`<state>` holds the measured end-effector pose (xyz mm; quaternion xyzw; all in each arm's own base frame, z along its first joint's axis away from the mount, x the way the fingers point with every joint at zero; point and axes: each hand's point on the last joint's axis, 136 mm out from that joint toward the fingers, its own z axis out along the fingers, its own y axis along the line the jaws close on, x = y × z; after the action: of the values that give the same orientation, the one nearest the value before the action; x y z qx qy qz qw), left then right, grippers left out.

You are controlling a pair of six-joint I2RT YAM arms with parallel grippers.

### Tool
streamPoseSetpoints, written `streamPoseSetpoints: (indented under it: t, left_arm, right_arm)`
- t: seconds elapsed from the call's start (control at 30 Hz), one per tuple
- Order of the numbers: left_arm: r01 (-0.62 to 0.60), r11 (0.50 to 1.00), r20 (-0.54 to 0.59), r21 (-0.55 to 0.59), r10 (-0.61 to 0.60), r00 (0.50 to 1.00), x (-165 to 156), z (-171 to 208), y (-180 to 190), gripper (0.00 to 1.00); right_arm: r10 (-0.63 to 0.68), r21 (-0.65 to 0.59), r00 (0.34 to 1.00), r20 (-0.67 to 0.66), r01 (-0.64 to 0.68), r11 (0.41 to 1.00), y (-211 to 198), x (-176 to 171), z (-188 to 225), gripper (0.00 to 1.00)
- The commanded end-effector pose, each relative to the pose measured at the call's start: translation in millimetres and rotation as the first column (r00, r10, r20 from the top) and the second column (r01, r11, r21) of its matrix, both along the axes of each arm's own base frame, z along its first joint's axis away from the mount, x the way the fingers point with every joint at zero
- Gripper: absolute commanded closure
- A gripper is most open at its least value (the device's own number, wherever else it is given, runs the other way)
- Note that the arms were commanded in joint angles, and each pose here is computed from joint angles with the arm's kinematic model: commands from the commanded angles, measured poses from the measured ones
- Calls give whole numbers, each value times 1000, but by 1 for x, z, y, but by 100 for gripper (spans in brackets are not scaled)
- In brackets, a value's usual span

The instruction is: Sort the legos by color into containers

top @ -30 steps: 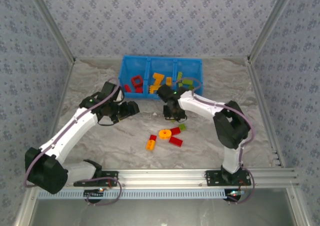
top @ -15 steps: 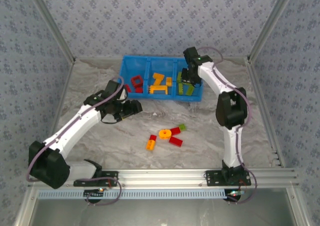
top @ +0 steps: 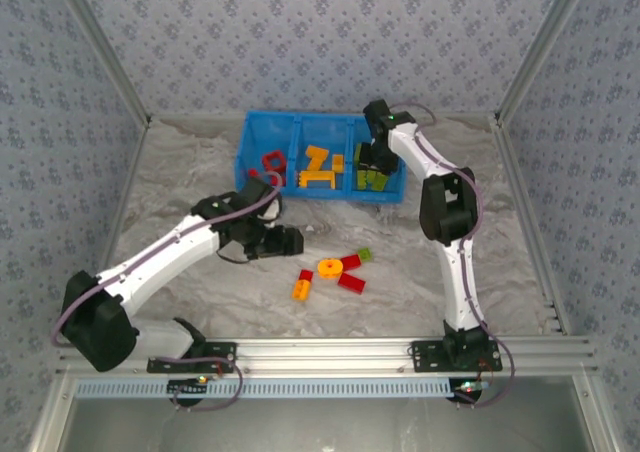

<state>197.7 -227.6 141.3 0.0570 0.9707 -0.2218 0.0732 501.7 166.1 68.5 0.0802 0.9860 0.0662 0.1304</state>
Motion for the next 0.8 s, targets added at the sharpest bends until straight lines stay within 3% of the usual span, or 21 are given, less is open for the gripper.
streamPoseSetpoints:
  t: [0.0, 0.2, 0.33, 0.6, 0.77]
  left_arm:
    - [111, 987, -66, 115, -104, 992, -28, -27, 7, 25]
    - [210, 957, -161, 199, -179, 970, -46, -57, -13, 24]
    - [233, 924, -174, 303, -187, 967, -52, -77, -15, 23]
    - [178, 942, -197, 284, -125, 972, -42, -112, -41, 26]
    - [192, 936, -232, 295, -125, 965, -42, -127, -47, 43]
  right_arm:
    - [15, 10, 1000, 12, -15, 1000, 4, -2, 21, 47]
    - [9, 10, 993, 119, -11, 1000, 5, -17, 80, 42]
    - [4, 9, 976, 217, -6, 1000, 2, -54, 121, 38]
    - [56, 28, 976, 211, -63, 998, 1, -159, 116, 38]
    - [93, 61, 976, 198, -107, 992, -4, -204, 111, 38]
